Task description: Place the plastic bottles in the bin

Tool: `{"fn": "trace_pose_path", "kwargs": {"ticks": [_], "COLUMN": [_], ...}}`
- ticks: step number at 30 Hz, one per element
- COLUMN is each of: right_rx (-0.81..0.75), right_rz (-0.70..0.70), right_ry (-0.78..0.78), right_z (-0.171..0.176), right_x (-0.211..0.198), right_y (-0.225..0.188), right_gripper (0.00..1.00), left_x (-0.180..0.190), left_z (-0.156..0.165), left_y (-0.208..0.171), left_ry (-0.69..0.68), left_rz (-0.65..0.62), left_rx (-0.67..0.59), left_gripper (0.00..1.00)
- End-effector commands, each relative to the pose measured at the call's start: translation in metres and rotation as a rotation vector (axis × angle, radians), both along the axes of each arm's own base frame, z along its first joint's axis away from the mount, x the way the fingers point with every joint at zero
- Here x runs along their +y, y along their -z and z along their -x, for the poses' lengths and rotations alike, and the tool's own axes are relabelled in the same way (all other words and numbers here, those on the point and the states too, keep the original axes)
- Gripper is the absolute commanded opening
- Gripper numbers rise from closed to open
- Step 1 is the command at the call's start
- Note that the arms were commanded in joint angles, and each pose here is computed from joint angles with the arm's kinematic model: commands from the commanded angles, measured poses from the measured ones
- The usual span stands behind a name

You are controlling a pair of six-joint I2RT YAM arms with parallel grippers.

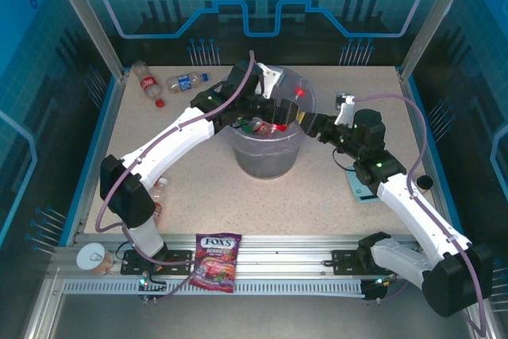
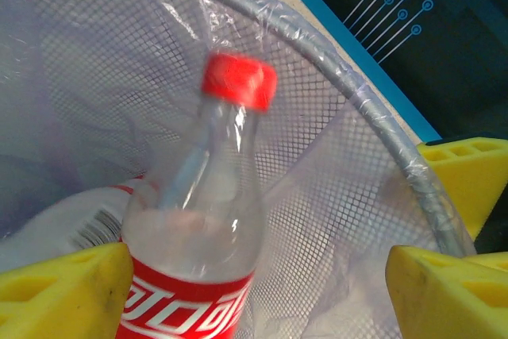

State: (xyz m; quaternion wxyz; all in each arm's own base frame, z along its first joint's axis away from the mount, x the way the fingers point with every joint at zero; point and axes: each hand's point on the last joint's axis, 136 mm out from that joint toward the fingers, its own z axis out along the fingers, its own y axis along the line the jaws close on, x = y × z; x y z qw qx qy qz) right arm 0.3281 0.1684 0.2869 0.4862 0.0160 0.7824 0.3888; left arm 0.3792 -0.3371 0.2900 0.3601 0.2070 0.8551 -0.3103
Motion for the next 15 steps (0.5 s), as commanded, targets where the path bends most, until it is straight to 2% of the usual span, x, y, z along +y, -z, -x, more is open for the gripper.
{"fn": "trace_pose_path", "kwargs": {"ticks": [1, 6, 15], "right_rx": [-0.028, -0.032, -0.033], "right_rz": [0.002, 0.0, 0.005], "right_ry": [-0.018, -0.021, -0.023], "right_z": [0.002, 0.003, 0.002], "right_x": [0.005, 0.005, 0.005], "right_y": [-0.005, -0.006, -0.005], "right_gripper": [0.6, 0.6, 0.6], "left_x": [0.003, 0.005, 0.037], "left_z": [0.004, -0.001, -0.007], "left_y": [-0.021, -0.021, -0.052], "left_ry": [-0.002, -0.022, -0.09], "left_rz": [0.041, 0.007, 0.005], "left_rx": [-0.031, -0.032, -0.053], "left_gripper": [0.79, 0.72, 0.71]}}
